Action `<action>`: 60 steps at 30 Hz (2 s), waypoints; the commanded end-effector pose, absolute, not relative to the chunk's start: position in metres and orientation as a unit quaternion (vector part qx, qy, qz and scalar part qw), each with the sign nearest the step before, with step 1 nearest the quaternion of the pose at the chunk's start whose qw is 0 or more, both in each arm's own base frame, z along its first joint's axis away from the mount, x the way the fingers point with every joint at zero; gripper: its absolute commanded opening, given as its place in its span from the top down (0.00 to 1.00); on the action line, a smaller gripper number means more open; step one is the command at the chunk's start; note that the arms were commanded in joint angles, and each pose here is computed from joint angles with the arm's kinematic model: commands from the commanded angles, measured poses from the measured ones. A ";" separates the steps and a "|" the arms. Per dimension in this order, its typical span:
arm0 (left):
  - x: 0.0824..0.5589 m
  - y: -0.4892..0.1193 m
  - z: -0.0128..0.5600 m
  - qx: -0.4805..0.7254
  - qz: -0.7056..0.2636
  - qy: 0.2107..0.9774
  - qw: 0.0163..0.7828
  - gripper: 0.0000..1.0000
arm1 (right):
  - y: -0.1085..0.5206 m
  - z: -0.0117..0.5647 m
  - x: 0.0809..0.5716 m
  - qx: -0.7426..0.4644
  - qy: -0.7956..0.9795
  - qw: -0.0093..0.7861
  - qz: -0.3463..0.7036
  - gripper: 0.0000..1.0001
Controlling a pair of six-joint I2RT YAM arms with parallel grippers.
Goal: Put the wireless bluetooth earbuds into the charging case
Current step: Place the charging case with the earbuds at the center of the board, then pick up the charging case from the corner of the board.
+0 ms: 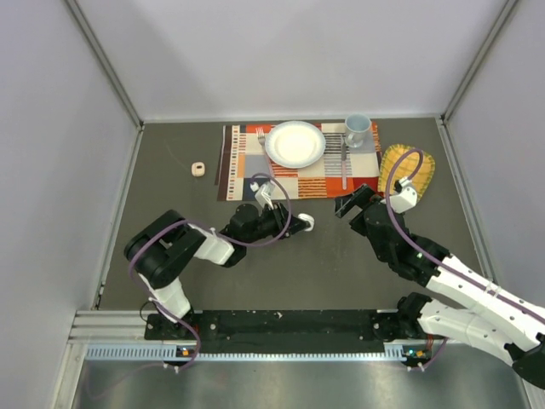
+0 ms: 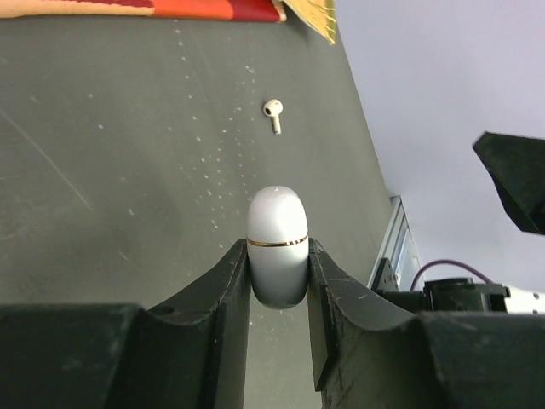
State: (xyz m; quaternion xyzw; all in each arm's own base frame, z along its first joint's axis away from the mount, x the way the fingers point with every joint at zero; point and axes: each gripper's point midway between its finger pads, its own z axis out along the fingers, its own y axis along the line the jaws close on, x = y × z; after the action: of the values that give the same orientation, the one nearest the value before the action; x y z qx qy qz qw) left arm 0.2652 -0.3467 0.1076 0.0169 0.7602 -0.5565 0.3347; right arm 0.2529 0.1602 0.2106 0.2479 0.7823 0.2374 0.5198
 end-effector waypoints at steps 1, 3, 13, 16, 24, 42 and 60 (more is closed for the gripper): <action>0.284 -0.352 0.117 -0.019 -0.565 0.746 0.351 0.93 | 0.155 0.218 0.254 0.256 0.773 0.529 0.239 0.01; 0.287 -0.351 0.108 -0.033 -0.560 0.752 0.347 0.92 | 0.156 0.220 0.254 0.256 0.772 0.530 0.243 0.01; 0.300 -0.344 0.078 -0.099 -0.537 0.769 0.333 0.76 | 0.151 0.221 0.253 0.255 0.769 0.536 0.239 0.01; 0.313 -0.335 0.074 -0.125 -0.528 0.767 0.344 0.76 | 0.151 0.223 0.253 0.254 0.768 0.536 0.241 0.01; 0.320 -0.338 0.067 -0.134 -0.553 0.753 0.330 0.68 | 0.154 0.227 0.255 0.236 0.773 0.539 0.238 0.01; 0.313 -0.308 0.055 -0.139 -0.500 0.782 0.346 0.02 | 0.162 0.223 0.253 0.221 0.783 0.526 0.247 0.01; 0.332 -0.176 0.174 -0.095 -0.185 0.812 0.545 0.01 | 0.153 0.210 0.254 0.224 0.787 0.528 0.228 0.01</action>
State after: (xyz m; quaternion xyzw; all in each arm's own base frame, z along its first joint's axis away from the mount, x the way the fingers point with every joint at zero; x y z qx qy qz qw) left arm 0.3201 -0.2505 0.1849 -0.0771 0.7703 -0.3846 0.5027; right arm 0.2501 0.1569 0.2091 0.2220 0.7905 0.2357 0.5199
